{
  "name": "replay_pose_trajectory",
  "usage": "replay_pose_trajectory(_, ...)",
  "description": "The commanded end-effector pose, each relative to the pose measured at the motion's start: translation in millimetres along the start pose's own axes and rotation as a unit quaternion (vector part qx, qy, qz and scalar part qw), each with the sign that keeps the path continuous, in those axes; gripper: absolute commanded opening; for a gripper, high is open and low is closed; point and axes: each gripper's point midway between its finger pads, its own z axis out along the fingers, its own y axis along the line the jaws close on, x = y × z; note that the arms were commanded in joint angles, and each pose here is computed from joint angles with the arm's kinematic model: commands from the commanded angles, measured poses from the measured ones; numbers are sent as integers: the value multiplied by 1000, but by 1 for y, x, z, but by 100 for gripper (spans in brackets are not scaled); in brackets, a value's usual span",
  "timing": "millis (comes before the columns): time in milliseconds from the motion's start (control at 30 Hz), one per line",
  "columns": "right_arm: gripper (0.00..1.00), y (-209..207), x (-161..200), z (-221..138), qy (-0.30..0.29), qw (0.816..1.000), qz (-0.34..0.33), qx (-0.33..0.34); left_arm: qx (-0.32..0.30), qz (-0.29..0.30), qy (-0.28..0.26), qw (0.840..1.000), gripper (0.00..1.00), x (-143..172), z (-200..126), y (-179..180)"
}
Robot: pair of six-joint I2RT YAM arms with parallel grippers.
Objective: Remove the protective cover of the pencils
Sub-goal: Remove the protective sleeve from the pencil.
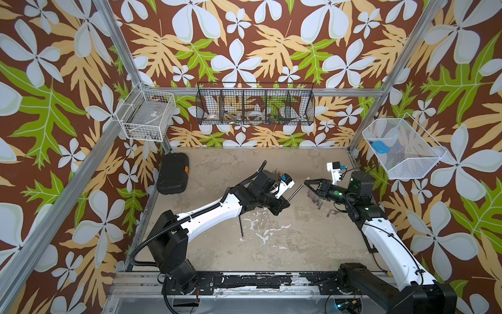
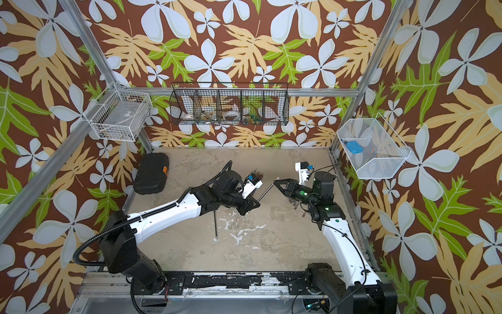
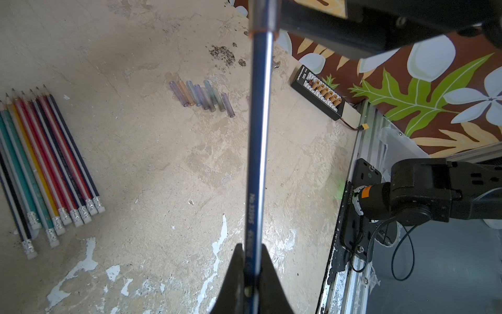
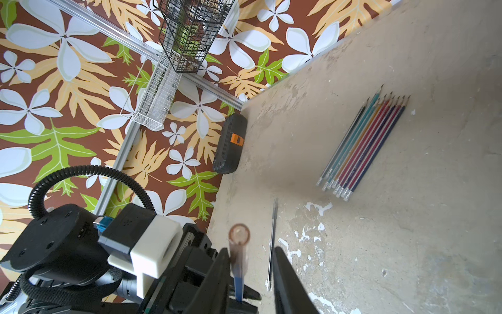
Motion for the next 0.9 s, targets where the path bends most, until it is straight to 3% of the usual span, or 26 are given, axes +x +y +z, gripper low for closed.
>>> replay_pose_trajectory(0, 27, 10, -8, 2, -11, 1000, -6, -26, 11, 1, -3, 1000, 0, -2, 0, -4)
replay_pose_trajectory(167, 19, 11, -7, 7, -6, 999, 4, -36, 13, 0, -2, 1000, 0, -2, 2, -4)
replay_pose_trajectory(300, 0, 8, -8, 10, -6, 999, 11, -34, 10, -3, 0, 1000, 0, -1, 4, -2)
replay_pose_trajectory(867, 0, -36, -85, -28, -82, 996, 9, 32, -33, -10, 2, 999, 0, 3, 7, 14)
